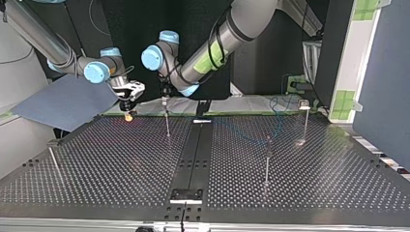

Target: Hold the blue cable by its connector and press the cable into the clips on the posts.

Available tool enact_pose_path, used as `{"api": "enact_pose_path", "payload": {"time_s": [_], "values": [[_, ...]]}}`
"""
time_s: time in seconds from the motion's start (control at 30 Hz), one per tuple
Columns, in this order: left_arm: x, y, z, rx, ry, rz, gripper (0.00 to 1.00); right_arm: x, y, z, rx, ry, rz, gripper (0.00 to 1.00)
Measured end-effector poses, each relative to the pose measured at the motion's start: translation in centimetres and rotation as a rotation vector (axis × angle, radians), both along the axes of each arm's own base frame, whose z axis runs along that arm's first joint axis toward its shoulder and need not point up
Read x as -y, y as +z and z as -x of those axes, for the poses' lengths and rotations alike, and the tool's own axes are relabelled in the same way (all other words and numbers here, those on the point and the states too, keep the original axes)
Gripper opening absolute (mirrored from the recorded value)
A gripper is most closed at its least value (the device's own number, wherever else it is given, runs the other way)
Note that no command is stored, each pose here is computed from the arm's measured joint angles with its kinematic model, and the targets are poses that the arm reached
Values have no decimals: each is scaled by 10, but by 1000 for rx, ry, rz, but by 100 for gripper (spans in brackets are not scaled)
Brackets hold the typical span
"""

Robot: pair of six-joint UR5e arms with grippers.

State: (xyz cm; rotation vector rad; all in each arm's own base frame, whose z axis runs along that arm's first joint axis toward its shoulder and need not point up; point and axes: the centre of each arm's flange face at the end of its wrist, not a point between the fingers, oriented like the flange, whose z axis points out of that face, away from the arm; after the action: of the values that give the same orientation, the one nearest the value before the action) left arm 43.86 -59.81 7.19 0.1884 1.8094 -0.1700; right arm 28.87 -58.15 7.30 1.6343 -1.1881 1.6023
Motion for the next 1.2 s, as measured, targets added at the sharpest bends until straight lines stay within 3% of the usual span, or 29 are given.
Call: {"api": "enact_pose_path", "payload": {"time_s": [0.93, 1.2], "values": [[1, 0, 8, -3, 9, -9, 100, 0, -1, 1, 1, -2, -2, 0], [-8, 23, 13, 33, 11, 33, 100, 2, -1, 4, 2, -8, -3, 0]]}}
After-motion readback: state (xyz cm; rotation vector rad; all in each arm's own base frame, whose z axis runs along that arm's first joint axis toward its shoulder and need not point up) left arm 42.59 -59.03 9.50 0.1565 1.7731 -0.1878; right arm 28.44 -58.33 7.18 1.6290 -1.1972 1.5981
